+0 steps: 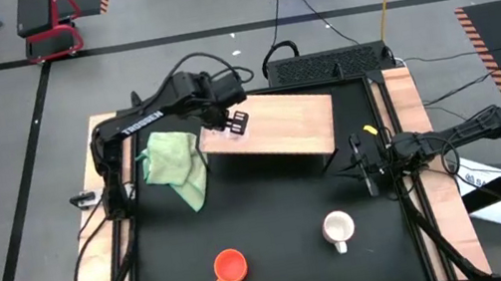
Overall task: Stack small to large cups/mugs on shelf
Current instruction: Put the transparent mug on the shelf
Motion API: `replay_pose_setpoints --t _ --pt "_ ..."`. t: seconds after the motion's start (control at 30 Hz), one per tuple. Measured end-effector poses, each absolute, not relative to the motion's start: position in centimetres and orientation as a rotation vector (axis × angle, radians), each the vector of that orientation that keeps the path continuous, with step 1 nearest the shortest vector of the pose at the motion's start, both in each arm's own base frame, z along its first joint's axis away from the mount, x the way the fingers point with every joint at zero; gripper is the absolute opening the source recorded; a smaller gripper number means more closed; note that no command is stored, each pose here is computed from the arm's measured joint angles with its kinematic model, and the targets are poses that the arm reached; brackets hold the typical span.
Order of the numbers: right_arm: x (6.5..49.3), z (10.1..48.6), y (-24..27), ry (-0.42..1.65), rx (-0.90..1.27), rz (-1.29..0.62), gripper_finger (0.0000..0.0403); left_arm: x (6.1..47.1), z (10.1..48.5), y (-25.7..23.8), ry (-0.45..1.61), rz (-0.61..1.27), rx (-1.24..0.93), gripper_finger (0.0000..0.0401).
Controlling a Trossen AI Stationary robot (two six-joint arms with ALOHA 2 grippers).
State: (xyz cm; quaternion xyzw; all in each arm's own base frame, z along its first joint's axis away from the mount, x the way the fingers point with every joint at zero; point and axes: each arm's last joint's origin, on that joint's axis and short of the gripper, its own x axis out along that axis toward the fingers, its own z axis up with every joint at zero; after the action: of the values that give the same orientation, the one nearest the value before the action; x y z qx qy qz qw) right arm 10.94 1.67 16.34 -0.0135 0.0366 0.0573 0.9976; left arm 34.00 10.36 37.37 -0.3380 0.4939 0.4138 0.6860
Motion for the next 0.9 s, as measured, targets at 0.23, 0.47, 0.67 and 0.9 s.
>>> replay_pose_setpoints --t 0.23,0.47,0.67,0.9 --pt "10.94 16.33 1.67 0.074 -0.026 0.115 0.0 34.03 36.94 10.38 1.132 0.916 -0.743 0.0" --pt "10.94 16.33 1.68 0.074 -0.02 0.115 0.0 34.03 36.95 10.4 1.133 0.915 -0.735 0.0" --pt "10.94 16.33 1.67 0.074 -0.021 0.114 0.0 34.03 36.95 10.39 1.139 0.905 -0.722 0.0" --pt "10.94 16.33 1.68 0.074 -0.02 0.115 0.0 34.06 36.94 10.33 1.159 0.866 -0.705 0.0"
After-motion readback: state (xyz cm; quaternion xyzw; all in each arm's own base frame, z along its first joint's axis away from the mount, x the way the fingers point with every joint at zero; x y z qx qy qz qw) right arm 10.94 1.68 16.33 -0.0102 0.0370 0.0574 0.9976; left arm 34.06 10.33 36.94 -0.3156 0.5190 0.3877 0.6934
